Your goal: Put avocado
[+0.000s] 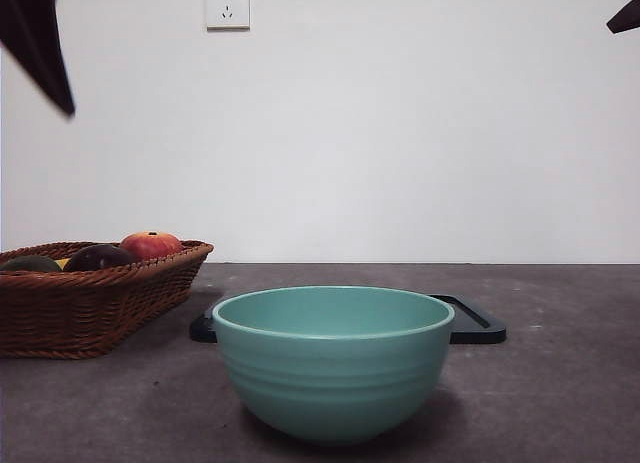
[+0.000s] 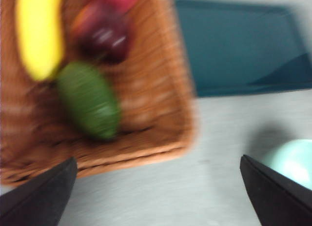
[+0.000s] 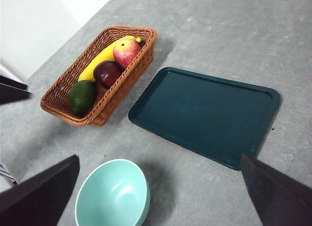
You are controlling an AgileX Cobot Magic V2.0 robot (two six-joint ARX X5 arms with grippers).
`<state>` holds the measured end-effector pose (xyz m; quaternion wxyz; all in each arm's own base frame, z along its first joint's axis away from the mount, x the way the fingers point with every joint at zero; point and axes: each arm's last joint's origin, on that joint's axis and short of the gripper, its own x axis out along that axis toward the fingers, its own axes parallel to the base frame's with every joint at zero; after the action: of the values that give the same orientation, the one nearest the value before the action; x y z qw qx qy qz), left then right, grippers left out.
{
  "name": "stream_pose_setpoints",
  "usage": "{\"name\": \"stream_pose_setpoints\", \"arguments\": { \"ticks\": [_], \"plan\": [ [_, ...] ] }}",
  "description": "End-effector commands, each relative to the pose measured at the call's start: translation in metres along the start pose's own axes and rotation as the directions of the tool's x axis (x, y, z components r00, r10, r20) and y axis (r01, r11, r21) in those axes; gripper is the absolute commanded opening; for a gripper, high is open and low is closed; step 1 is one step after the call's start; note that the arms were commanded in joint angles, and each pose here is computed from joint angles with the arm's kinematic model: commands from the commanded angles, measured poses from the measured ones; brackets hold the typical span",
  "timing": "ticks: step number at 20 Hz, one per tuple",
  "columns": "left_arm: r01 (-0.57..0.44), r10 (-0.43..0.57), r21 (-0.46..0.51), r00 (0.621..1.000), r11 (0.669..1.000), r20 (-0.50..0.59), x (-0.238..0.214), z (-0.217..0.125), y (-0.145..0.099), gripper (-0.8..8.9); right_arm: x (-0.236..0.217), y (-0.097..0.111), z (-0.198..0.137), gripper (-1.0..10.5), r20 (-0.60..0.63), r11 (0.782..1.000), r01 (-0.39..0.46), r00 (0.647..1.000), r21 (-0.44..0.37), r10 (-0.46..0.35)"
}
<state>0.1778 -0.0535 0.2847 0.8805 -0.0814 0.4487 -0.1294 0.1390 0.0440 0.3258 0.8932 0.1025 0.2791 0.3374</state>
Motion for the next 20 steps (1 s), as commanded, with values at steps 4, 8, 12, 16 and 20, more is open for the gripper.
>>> {"name": "stream_pose_setpoints", "arguments": {
  "ticks": [4,8,12,16,20],
  "plan": [
    [-0.14,0.139,-0.001,0.985,0.99,-0.099,0.042,0.024,0.01,5.57,-0.002,0.003,0.005,5.9,0.02,1.0,-0.01,1.0,-0.017,0.01],
    [-0.176,0.169,-0.021,0.971,0.984,-0.171,0.08,0.03,0.022,5.58,-0.002,0.003,0.005,5.9,0.02,1.0,-0.01,1.0,-0.017,0.01],
    [-0.177,0.17,-0.024,0.97,0.984,-0.172,0.114,0.035,0.028,5.58,-0.002,0.003,0.005,5.9,0.02,1.0,-0.009,1.0,-0.017,0.01],
    [-0.183,0.174,-0.028,0.965,0.983,-0.195,0.133,0.034,0.032,5.56,-0.002,0.003,0.005,5.9,0.019,1.0,-0.01,1.0,-0.017,0.011],
    [-0.21,0.199,-0.023,0.954,0.978,-0.223,0.147,0.031,0.036,5.51,-0.002,0.003,0.005,5.9,0.019,1.0,-0.01,1.0,-0.017,0.01]
  ]
}}
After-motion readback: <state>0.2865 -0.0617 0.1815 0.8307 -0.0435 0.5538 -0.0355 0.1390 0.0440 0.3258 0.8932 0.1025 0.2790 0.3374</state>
